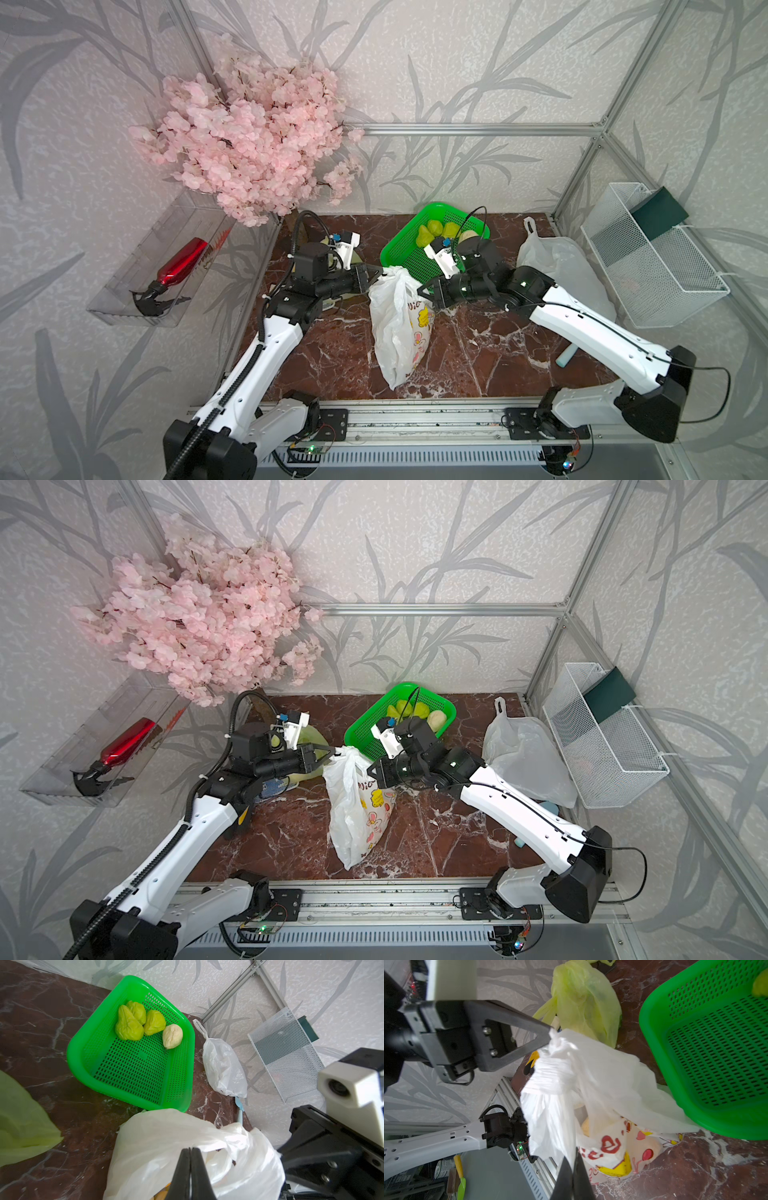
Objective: Place the pears into plastic bags & tie knots
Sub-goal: Tie the plastic bag at the center of the board.
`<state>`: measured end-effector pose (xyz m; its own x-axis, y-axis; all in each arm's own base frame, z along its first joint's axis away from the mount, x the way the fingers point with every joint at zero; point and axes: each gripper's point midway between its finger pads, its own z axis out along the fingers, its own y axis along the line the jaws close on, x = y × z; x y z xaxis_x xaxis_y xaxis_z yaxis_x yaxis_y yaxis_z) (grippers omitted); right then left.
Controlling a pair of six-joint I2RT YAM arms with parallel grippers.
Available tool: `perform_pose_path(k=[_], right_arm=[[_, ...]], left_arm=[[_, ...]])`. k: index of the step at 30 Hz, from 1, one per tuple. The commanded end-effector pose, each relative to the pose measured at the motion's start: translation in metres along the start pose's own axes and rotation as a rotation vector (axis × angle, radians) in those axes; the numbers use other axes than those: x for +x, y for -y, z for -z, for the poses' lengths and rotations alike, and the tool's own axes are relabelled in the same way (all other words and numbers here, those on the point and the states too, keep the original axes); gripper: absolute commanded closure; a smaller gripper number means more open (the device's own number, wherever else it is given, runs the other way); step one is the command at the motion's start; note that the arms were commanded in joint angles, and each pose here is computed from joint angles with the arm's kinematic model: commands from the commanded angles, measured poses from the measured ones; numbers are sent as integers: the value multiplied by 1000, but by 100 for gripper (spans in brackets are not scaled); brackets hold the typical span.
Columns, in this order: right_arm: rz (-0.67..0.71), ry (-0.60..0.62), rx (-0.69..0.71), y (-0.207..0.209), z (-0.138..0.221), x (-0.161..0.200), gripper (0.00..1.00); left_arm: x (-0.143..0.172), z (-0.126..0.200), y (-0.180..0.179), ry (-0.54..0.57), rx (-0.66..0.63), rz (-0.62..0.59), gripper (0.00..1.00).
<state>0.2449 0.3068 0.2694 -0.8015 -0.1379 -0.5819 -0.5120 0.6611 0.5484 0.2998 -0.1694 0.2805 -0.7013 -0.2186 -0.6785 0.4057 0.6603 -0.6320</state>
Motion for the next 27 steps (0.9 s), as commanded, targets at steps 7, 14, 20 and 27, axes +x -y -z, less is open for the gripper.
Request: perform_pose_path(k=[7,14,20,27], right_arm=[[-253,-31,159,118,8,56,100],[-414,-56,253,196,9,99,100],[-456,-60,178,199,9,100,100],[-65,-65,527,154,50,59,29]], left_arm=[[20,48,-114,22,-450,145,100],[56,69,-172,-33,-717,167,100],[51,70,-165,-24,-696,134,100],[21,63,-116,7,-496,80,72]])
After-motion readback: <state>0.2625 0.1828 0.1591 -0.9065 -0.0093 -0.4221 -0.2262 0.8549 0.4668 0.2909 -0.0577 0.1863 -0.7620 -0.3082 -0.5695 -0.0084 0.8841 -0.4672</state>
